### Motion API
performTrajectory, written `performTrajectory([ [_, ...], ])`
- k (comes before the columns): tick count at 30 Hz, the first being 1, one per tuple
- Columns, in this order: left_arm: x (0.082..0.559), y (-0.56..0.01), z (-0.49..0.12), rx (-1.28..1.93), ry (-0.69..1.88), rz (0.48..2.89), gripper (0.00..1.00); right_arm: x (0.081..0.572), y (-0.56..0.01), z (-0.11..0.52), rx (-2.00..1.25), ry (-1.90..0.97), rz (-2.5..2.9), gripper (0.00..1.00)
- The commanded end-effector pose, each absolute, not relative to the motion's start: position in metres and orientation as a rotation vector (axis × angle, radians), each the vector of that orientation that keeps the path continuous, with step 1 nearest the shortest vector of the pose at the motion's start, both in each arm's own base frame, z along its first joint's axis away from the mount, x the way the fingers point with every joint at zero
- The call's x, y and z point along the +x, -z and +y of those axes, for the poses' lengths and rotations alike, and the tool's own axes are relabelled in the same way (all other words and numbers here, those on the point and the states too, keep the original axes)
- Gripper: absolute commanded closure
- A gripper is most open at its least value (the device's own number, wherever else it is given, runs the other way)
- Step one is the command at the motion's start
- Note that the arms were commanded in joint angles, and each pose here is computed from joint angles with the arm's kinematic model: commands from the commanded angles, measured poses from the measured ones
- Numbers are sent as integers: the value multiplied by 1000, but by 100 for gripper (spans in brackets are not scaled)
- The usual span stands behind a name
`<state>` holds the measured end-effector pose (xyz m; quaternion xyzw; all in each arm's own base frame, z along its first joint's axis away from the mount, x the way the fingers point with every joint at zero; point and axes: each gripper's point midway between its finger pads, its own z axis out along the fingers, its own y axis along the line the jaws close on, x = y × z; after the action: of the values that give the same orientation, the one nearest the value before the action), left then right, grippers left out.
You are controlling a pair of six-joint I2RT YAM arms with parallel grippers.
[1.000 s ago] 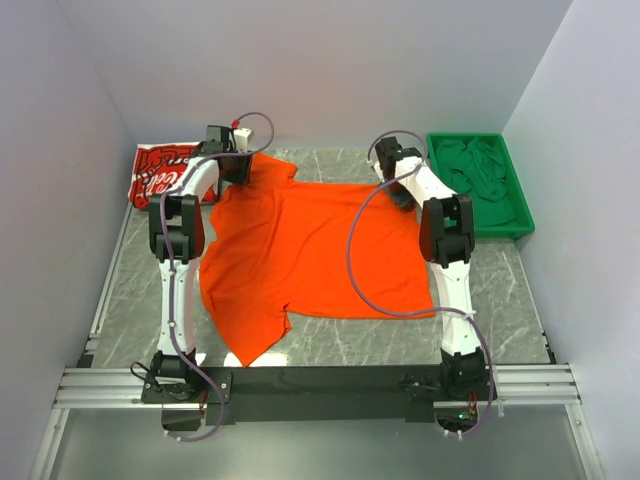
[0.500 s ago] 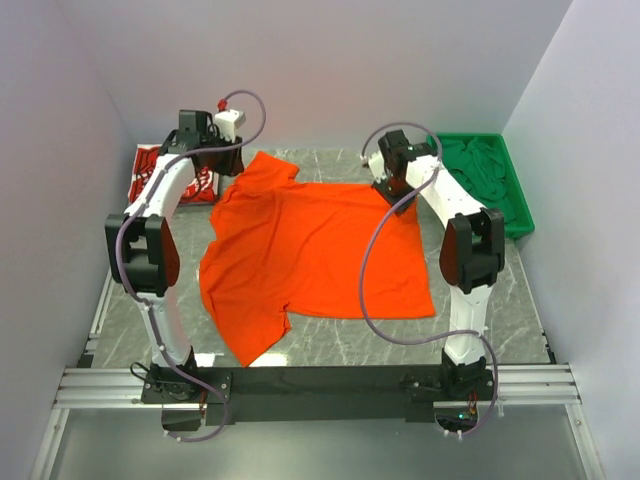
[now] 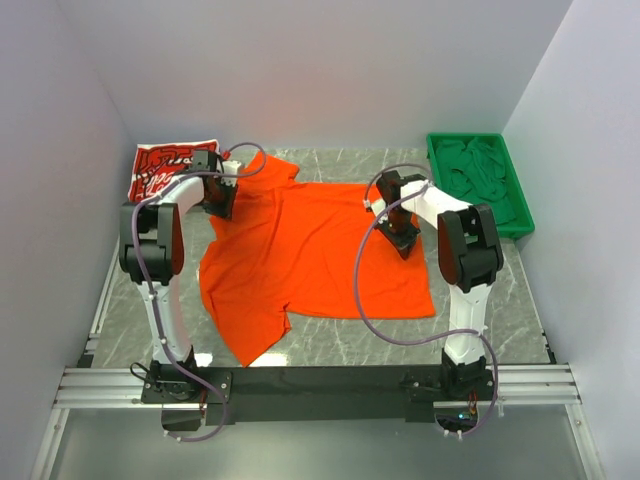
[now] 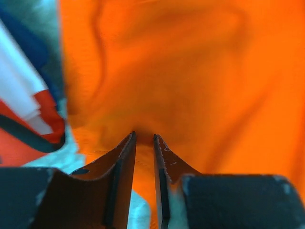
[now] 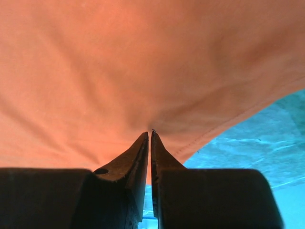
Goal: Fold and stack the t-shirts
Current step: Flatten the tshirt out
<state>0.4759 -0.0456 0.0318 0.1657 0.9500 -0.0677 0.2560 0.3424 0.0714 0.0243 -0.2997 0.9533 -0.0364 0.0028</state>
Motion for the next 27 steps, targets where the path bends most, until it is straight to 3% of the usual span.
performTrajectory([
  [1, 486, -25, -20, 445, -13, 2578, 73, 342, -13, 60, -916, 197, 3000, 88],
  [10, 484, -18, 22, 464, -181, 2605, 73, 336, -2, 35, -921, 317, 3030, 89],
  [17, 483, -98, -30, 561, 163, 2419, 59, 342, -50, 75, -945, 35, 2936, 84],
  [21, 455, -137, -53, 624, 313, 2349, 57, 328, -86, 102, -1010, -155, 2857, 80],
  [27, 380, -118, -50, 753, 344, 2448, 59, 289, -80, 82, -1040, -95, 2926, 80],
])
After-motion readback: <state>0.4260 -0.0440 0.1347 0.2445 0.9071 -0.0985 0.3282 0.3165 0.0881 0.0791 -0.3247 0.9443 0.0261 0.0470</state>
